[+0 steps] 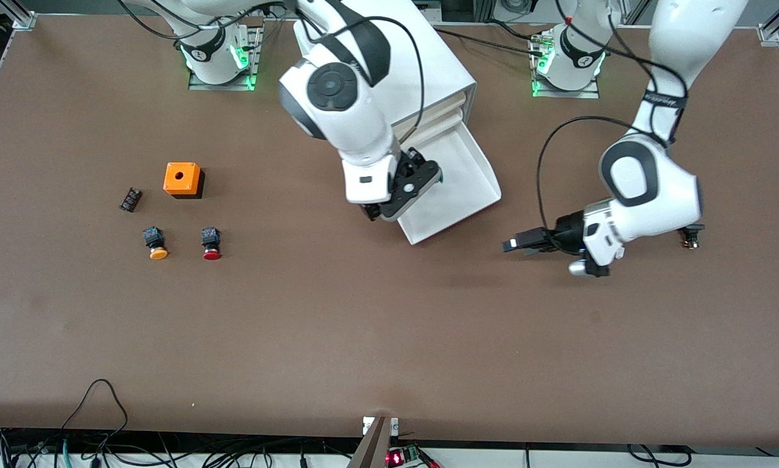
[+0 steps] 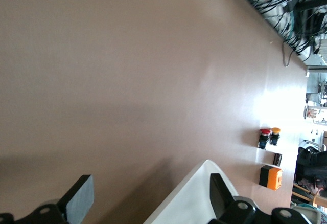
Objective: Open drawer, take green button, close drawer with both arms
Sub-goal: 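Lower the right gripper into the drawer while the left gripper withdraws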
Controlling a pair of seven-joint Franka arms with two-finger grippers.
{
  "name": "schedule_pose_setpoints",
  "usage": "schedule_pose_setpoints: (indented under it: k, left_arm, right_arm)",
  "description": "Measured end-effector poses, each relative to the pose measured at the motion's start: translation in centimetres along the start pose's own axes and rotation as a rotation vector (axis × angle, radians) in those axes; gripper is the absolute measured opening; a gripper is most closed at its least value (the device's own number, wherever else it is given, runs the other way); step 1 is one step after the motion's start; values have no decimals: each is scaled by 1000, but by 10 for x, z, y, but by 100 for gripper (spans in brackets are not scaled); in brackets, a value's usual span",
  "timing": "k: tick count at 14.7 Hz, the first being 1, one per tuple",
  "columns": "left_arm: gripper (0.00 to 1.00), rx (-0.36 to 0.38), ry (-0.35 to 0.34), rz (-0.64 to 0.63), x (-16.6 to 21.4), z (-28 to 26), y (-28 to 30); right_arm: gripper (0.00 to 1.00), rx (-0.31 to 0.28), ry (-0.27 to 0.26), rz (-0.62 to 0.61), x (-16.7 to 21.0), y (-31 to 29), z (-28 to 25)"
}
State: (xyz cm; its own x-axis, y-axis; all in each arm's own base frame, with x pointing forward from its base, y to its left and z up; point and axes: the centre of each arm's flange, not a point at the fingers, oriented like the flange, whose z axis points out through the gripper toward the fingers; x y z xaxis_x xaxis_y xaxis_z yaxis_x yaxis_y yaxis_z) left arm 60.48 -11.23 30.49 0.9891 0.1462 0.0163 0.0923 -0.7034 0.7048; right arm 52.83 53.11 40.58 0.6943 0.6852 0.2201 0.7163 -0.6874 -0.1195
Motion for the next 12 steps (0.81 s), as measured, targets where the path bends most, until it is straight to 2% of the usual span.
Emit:
schedule_pose_setpoints:
  k: [1,4,7,10,12]
  left_arm:
    - [100,37,7,55,1,-15,10]
    - [100,230,3,273,7,-73,36]
    - [100,381,-84,425,5,-139,71]
    - [100,538,-166,503,-3,-194,102]
    - [100,618,-206,476,-10,-220,120]
  right_arm:
    - [100,-14,-9,-31,-1,-8,11]
    - [100,-28,-38,-119,-4,-31,31]
    - [100,-65,-80,-206,-12,-66,50]
    - [100,-61,-120,-287,-20,-82,75]
    - [100,-55,-137,-351,-22,-77,86]
